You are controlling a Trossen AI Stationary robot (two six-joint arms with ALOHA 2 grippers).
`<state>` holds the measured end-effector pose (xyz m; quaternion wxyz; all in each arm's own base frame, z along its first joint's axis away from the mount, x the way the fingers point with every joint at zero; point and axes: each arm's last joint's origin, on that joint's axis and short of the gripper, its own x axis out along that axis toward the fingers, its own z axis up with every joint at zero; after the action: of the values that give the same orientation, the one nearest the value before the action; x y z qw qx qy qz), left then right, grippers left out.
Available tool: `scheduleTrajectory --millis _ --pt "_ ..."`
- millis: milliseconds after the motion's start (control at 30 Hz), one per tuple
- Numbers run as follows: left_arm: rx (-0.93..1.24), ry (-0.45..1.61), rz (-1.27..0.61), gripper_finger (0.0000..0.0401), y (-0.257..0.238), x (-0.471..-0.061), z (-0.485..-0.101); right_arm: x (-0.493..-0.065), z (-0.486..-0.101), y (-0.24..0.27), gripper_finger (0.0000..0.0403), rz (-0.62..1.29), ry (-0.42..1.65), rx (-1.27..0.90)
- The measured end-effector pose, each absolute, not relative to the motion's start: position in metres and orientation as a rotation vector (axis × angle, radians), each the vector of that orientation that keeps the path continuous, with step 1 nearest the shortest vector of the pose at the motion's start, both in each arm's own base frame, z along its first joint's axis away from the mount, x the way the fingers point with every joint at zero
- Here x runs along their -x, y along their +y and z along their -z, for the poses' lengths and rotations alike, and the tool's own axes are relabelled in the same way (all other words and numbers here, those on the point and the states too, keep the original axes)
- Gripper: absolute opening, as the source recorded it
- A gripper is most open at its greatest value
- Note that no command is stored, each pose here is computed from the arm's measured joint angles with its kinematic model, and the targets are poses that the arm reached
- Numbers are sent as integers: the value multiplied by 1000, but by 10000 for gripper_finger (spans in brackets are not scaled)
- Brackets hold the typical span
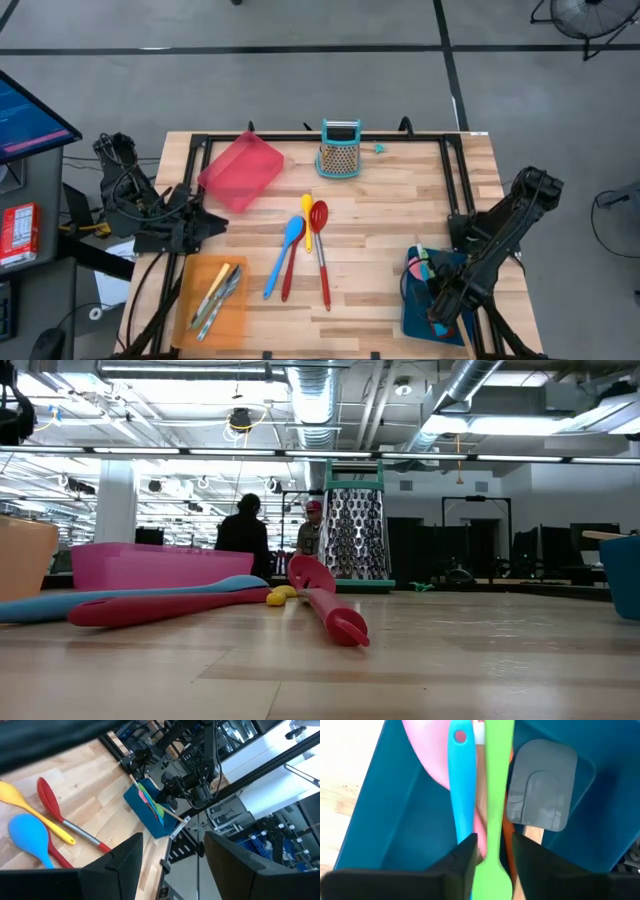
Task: Pick & Place Kitchen Items
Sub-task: Put the blue serving spoon into the red bin
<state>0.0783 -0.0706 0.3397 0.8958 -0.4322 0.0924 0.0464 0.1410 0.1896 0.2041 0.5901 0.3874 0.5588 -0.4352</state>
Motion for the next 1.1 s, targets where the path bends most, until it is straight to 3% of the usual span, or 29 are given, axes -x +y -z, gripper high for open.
scheduleTrajectory --millis 233,400,667,933,1100 --pt "916 283 11 195 -75 -78 -339 -153 -220 176 200 907 1294 -1004" --pt "906 323 30 195 -80 -81 -337 -170 -241 153 219 786 1239 -1132" --pt "842 375 -34 195 -89 -94 -327 -203 -264 111 200 586 1071 -1239" --pt "858 515 -112 194 -83 -125 -314 -236 -277 81 169 360 881 -1149" --pt "865 693 -203 179 -72 -150 -295 -243 -278 66 141 342 838 -1079"
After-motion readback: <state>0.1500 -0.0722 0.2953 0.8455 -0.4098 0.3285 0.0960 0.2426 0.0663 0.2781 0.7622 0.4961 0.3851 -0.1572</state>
